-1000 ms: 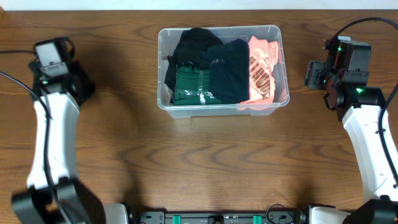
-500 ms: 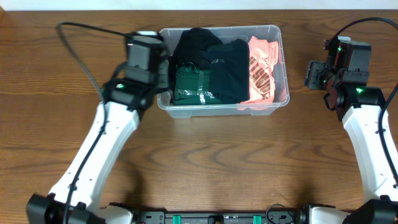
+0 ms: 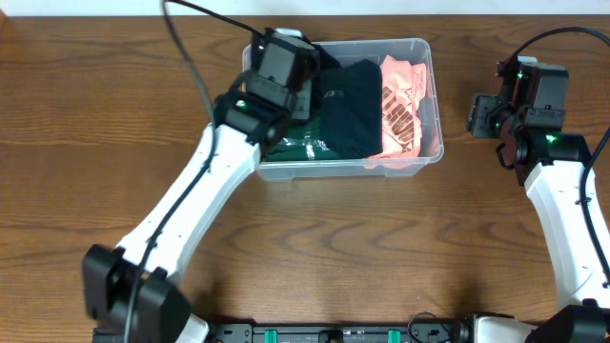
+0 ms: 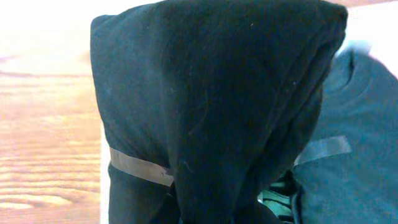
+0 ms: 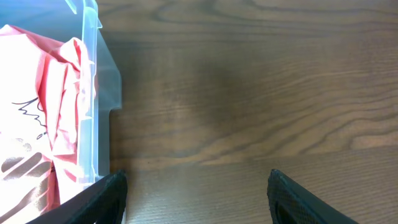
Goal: Pack container
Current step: 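Carry the black garment into the container's left side and lower it, then release the black garment and lift the left gripper out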
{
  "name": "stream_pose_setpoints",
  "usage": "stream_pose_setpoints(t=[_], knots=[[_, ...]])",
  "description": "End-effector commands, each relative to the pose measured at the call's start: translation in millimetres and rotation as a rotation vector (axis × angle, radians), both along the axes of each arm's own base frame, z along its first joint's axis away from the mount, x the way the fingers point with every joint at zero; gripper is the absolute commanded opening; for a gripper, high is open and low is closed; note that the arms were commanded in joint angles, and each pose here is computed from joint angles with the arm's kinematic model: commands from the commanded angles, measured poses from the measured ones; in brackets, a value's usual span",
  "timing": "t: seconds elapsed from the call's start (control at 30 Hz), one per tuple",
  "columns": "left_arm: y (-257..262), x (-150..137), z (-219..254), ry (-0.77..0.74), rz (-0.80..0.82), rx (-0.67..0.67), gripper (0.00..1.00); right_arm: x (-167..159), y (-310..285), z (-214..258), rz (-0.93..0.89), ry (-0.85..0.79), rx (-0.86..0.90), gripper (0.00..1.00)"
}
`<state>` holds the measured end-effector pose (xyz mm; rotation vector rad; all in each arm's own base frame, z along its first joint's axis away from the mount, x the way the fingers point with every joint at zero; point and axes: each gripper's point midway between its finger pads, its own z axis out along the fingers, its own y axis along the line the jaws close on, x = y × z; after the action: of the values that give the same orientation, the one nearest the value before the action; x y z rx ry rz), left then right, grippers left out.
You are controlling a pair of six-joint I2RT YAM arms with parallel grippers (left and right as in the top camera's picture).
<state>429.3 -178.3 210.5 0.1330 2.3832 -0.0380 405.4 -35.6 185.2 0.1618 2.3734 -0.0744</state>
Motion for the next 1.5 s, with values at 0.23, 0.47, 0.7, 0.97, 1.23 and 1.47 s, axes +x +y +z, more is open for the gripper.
stream_pose_setpoints(t=[0.23,0.47,0.7,0.97,1.23,1.47], knots=[[-18.0,9.9,-26.6,0.056,-0.041,-0.034,0.53,-1.8,-4.3,-2.8,-0.025,0.011,0.008,0.7],[-17.9,12.4,46.0,-0.103,-0.098,-0.051,0.98,-2.4,-4.2,-3.3,-0.025,0.014,0.008,0.7],[14.2,28.8,103.2,-0.271,-0.03,-0.107,0.98,-2.4,-4.2,-3.3,-0.025,0.014,0.008,0.7],[9.3,50.4,20.5,-0.04,-0.088,-0.2,0.98,-2.4,-4.2,-3.3,-0.025,0.014,0.008,0.7],[-34.0,4.6,-87.2,0.413,-0.108,-0.348,0.98,-2.4,-4.4,-3.3,-0.025,0.014,0.007,0.7],[-41.4,5.3,-90.8,0.414,-0.126,-0.357,0.98,-2.0,-4.5,-2.9,-0.025,0.012,0.007,0.71]])
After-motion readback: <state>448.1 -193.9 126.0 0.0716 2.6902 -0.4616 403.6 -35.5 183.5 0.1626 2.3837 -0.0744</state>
